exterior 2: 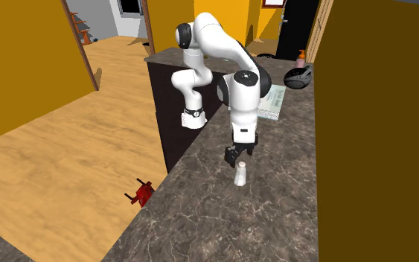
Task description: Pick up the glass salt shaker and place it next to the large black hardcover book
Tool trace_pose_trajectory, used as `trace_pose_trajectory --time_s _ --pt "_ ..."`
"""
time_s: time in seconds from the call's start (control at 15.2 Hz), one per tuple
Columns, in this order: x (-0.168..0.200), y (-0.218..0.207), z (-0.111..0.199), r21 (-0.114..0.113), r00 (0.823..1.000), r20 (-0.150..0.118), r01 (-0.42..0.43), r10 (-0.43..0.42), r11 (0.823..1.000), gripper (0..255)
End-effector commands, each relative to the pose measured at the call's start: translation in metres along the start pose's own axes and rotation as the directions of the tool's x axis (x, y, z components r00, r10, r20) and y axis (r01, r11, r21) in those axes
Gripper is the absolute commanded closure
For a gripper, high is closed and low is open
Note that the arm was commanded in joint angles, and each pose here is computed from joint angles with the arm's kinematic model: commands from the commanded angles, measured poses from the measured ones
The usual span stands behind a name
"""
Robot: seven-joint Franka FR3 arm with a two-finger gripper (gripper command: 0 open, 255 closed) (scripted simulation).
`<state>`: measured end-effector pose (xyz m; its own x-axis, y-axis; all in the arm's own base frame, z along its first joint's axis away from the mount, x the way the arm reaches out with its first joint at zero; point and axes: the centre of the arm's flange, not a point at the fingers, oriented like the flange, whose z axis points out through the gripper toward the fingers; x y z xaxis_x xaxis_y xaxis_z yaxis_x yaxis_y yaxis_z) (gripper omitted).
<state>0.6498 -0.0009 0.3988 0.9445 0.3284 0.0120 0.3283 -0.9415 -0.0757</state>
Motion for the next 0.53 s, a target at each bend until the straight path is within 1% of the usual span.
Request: trace_pose_trajectory --time_s 0.0,0.26,0.46 --pt "0.002 0.001 0.012 0.001 1.0 -0.001 0.001 -0.001 1.0 0" --pt "0.002 0.001 0.033 0.001 1.0 -0.001 0.001 -0.001 1.0 0" --pt "0.002 0.001 0.036 0.001 1.0 -0.001 0.001 -0.001 1.0 0"
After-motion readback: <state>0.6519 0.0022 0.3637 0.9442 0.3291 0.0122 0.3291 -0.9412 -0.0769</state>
